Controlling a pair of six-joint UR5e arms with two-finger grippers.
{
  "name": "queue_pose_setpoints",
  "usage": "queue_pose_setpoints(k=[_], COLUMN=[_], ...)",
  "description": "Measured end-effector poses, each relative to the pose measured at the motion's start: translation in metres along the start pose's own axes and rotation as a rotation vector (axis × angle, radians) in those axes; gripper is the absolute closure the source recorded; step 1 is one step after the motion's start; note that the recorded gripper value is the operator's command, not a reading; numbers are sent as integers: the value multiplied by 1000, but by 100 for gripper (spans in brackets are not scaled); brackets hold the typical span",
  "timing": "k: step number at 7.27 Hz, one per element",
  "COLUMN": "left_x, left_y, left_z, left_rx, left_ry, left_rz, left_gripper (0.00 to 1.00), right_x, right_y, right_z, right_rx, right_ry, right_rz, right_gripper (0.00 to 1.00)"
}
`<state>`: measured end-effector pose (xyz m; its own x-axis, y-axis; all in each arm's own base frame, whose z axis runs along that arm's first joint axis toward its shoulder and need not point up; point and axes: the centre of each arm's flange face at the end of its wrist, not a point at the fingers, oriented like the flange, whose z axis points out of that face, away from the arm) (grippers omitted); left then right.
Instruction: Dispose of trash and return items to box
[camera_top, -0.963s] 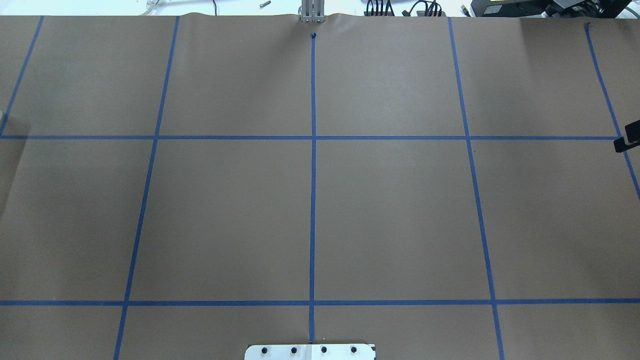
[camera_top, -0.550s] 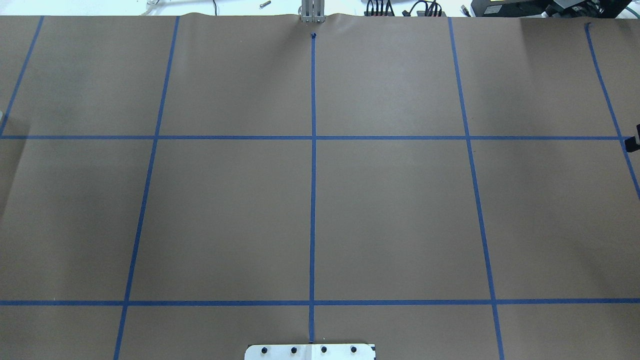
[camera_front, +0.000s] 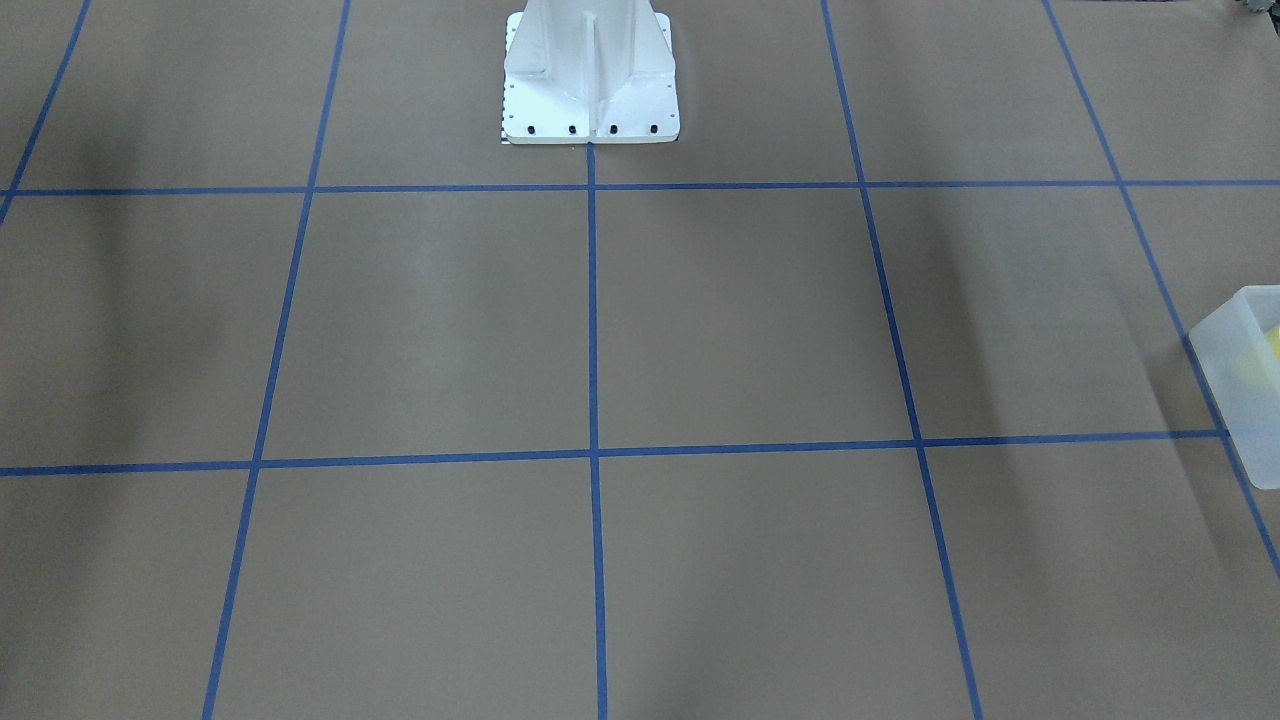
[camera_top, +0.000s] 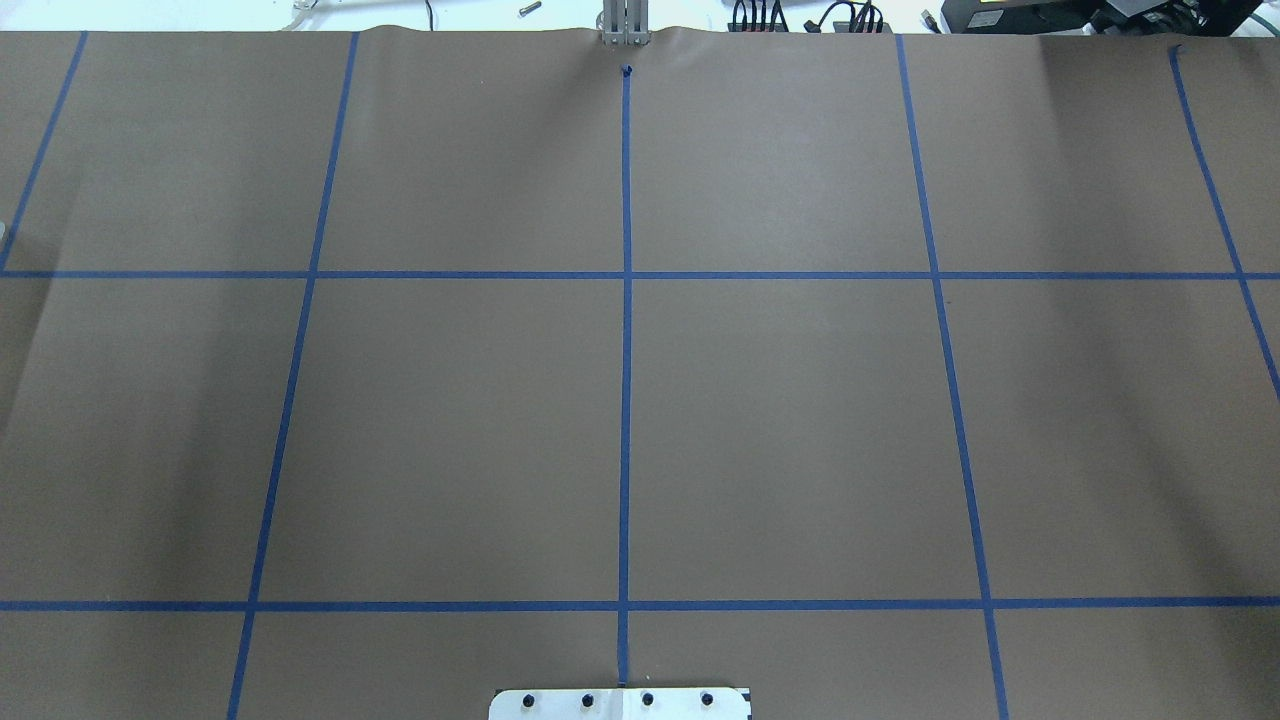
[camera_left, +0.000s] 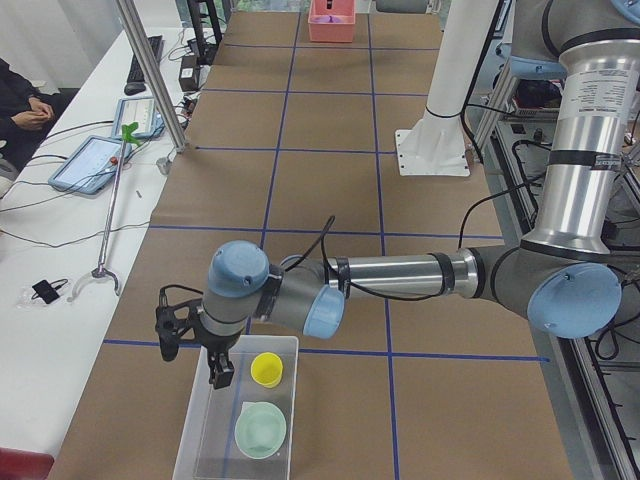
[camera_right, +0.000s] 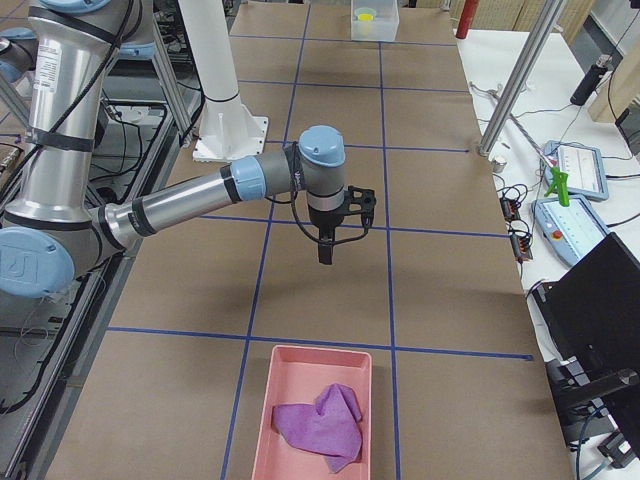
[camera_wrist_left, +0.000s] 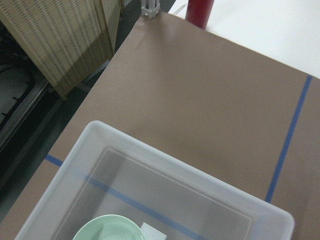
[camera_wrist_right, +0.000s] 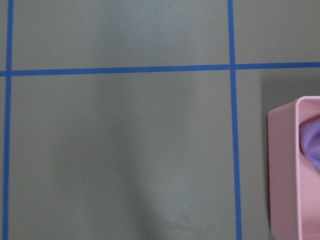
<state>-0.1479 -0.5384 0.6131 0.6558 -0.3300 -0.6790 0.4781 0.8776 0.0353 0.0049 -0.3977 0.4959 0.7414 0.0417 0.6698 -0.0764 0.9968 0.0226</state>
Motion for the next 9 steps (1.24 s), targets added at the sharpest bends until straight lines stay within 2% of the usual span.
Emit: queue_pose_setpoints(k=[1, 3, 4, 7, 9], left_x=[7, -12, -5, 37, 39], left_y=[15, 53, 61, 73, 76], left_z=[-2, 10, 14, 34, 37], left_rx=[-30, -88, -106, -150, -158], left_ry=[-6, 12, 32, 56, 56], left_rz=[69, 108, 126, 209, 213], left_gripper=[1, 1, 1, 1, 1], right_x=[31, 97, 121, 156, 154], right_y=[0, -1, 2, 17, 14], right_z=[11, 37, 43, 45, 42], right_rx=[-18, -60, -69, -69, -60], right_ry=[13, 23, 22, -21, -43], right_rz=[-9, -8, 2, 57, 65], right_gripper=[0, 0, 0, 0, 0])
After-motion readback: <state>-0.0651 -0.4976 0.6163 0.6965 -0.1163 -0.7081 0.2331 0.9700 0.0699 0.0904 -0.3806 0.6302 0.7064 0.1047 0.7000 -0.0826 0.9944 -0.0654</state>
